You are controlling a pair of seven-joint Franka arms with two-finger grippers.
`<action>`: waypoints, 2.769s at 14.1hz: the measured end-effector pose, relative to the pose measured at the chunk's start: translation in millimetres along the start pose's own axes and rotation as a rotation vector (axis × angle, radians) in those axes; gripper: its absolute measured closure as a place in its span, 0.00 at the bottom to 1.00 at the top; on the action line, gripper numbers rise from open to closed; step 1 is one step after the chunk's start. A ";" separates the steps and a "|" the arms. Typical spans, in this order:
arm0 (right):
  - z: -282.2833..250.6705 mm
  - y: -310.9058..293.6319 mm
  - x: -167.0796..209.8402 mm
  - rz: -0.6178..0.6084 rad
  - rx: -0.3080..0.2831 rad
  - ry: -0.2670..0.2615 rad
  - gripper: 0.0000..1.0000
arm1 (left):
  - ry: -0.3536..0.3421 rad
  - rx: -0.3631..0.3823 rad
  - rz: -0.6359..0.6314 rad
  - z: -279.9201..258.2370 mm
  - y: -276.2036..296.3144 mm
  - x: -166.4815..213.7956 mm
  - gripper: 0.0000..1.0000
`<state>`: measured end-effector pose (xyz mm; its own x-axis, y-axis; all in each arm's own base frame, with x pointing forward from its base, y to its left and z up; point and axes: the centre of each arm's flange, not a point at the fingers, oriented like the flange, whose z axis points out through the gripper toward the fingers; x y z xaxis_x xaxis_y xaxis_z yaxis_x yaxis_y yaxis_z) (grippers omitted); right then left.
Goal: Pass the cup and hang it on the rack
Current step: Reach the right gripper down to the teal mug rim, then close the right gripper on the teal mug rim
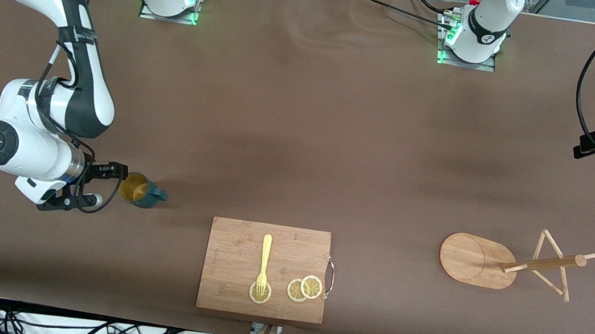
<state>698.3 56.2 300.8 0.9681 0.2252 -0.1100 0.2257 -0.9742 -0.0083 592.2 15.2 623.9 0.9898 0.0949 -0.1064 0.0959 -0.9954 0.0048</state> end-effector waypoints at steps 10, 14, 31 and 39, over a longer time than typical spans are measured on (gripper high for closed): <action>36.6 -2.7 5.7 0.048 0.004 -0.029 0.26 | -0.008 0.000 0.000 4.6 -0.1 2.9 0.00; 37.5 -3.6 5.9 0.059 0.019 -0.028 0.47 | -0.008 0.000 0.000 4.7 -0.1 2.9 0.00; 44.7 -4.6 11.4 0.118 0.049 0.007 0.96 | -0.013 0.000 -0.014 7.5 -7.7 5.2 0.00; 8.8 -73.3 14.9 0.062 0.054 -0.007 0.96 | -0.014 0.000 -0.013 7.8 -7.7 5.5 0.00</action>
<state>695.3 130.7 291.0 0.9792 0.1645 -0.1191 0.1590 -0.9858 -0.0544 596.1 23.3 615.5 0.9870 0.1073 -0.1200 0.1086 -0.9941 0.0036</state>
